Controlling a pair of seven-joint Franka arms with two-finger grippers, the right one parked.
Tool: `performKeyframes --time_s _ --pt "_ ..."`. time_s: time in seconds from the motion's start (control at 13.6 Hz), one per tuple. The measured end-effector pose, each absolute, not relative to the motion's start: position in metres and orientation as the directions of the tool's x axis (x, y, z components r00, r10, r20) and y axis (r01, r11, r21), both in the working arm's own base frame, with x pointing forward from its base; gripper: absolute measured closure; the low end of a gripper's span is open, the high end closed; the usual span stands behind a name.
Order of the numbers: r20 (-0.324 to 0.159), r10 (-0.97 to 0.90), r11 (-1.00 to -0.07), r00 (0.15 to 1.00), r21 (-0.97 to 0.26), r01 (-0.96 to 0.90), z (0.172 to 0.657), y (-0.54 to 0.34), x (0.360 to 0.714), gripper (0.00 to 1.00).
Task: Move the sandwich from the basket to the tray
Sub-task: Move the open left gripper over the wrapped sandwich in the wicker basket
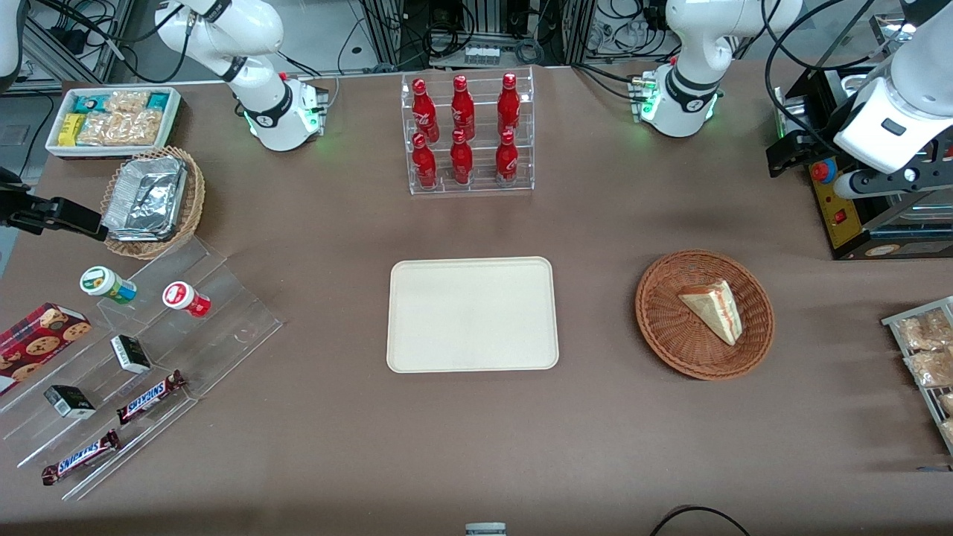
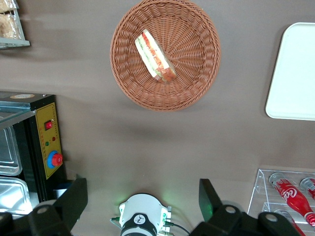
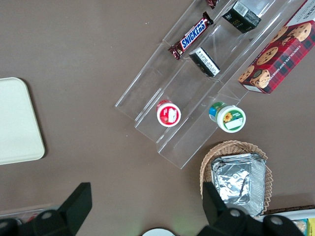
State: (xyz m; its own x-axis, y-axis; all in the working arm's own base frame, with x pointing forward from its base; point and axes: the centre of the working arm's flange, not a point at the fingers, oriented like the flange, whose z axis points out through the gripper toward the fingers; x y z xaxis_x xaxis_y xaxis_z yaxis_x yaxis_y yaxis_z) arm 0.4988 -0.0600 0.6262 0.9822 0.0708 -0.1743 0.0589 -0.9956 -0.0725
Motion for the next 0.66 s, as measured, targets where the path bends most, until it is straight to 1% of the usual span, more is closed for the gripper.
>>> performKeyframes --time_s 0.3,0.37,0.52,0.59,0.66 --pt "-0.155 0.069 -0.995 0.985 -0.087 0.056 0.623 -0.058 0.504 0.0" --pt "-0.16 0.07 -0.993 0.985 -0.1 0.055 0.618 -0.057 0.506 0.0" --pt "-0.188 0.072 -0.992 0.98 -0.115 0.051 0.6 -0.056 0.509 0.0" --pt "-0.19 0.071 -0.992 0.979 -0.118 0.049 0.586 -0.055 0.512 0.0" --pt "-0.179 0.069 -0.992 0.982 -0.118 0.048 0.57 -0.055 0.516 0.0"
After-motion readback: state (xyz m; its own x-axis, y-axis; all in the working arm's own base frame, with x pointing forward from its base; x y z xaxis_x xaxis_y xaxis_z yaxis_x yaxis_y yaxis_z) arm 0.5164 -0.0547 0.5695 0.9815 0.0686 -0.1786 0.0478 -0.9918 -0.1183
